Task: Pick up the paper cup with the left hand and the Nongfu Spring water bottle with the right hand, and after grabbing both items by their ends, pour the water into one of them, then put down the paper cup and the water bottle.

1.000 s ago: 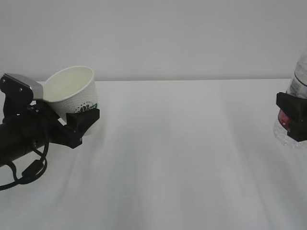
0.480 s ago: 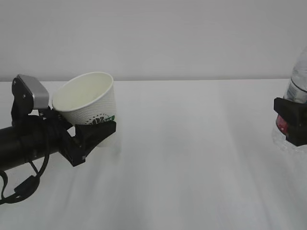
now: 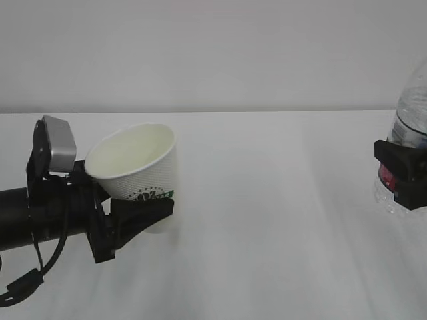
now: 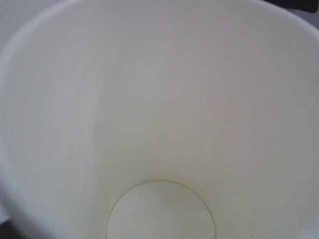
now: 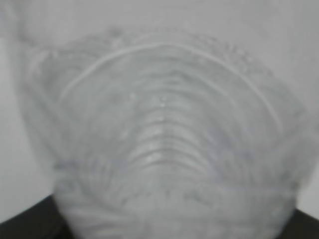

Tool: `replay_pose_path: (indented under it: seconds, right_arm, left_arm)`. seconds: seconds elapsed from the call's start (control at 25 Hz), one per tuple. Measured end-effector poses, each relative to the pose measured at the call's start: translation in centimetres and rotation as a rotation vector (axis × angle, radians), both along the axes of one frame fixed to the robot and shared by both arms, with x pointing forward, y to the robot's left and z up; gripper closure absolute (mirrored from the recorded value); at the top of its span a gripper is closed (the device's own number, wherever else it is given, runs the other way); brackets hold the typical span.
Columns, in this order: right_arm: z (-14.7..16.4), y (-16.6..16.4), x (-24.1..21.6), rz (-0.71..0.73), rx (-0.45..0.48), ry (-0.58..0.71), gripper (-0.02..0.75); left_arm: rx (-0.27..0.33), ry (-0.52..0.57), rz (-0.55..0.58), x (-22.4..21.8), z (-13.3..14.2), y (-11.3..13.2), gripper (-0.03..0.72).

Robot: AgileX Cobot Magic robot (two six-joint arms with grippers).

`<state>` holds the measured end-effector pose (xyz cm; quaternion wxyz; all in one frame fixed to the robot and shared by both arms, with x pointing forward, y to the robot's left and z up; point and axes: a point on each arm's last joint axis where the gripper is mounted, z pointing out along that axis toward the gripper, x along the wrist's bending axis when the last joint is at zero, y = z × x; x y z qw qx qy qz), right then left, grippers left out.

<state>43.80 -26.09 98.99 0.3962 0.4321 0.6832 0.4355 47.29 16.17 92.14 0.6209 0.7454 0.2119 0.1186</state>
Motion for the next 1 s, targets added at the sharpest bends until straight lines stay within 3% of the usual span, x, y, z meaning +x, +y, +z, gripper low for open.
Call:
replay_pose_path:
  seconds: [1.0]
  right_arm:
    - [-0.2, 0.6, -0.3, 0.089, -0.057, 0.005, 0.279]
  left_arm:
    - [0.039, 0.022, -0.239, -3.6, -0.4, -4.3, 0.183]
